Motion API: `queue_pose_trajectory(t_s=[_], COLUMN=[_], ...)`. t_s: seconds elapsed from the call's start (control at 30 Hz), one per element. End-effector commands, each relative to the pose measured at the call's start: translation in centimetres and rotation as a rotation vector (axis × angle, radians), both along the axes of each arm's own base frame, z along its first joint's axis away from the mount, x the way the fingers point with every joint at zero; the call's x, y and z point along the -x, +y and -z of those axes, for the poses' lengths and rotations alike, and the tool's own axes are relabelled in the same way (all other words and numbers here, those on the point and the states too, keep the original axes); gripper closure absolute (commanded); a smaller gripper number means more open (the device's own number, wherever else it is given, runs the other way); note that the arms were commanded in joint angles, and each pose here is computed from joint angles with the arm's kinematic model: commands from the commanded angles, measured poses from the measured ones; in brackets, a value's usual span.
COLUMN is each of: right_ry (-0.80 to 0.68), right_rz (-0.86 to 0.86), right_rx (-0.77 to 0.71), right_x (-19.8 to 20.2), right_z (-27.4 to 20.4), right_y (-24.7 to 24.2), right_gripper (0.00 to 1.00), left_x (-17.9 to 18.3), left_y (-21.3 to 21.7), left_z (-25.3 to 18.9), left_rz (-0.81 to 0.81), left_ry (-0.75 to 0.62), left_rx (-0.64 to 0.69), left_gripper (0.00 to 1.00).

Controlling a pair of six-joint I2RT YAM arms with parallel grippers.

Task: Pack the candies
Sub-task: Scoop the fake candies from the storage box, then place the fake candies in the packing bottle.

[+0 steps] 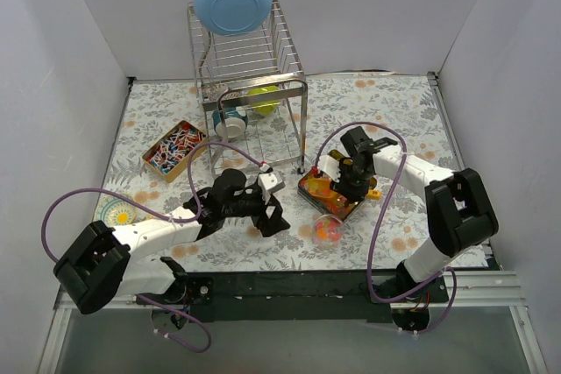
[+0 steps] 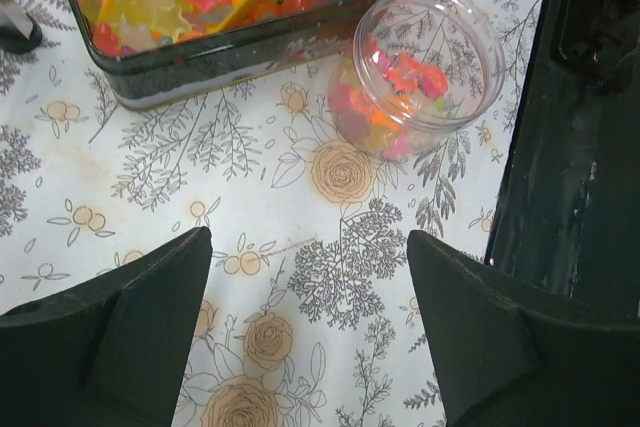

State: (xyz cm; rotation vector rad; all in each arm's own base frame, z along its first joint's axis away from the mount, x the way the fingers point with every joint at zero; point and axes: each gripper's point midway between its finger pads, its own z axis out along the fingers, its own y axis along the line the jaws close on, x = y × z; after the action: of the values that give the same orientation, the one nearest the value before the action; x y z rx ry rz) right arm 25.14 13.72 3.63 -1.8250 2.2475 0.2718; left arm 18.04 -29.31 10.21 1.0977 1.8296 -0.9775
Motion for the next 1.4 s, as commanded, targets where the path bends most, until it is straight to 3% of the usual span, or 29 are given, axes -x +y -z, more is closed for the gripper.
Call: queue_pose_trajectory(t_s=[0.0,0.83,1.13,1.37], right_ry=[0.001,-0.100,-0.184,-0.257], right_rz=[-0.001,0.089,0.105,0.039], right_rx=[-0.069,-0.182,-0.402,-0.415], right_x=[0.2,2.5,3.0,3.4], right_z=[-0.2,-2.1,-5.3,-8.0], right_y=[0.3,-3.4,-2.3,-2.4], right_gripper=[0.99,0.99,0.99,0.99], left_x=[-0.3,-1.3,-1.7,-1.6], left_y=[0.4,-0.3,0.0,0.7], left_z=[0.0,0.9,0.8,0.6], left_rz=[-0.011,0.000,-0.009,-0.016], left_ry=[0.009,0.022,0.013,-0.025], left_rx=[-0.033,-0.088,-0.121,-0.124], left_gripper=[0.21,0.21,0.21,0.21])
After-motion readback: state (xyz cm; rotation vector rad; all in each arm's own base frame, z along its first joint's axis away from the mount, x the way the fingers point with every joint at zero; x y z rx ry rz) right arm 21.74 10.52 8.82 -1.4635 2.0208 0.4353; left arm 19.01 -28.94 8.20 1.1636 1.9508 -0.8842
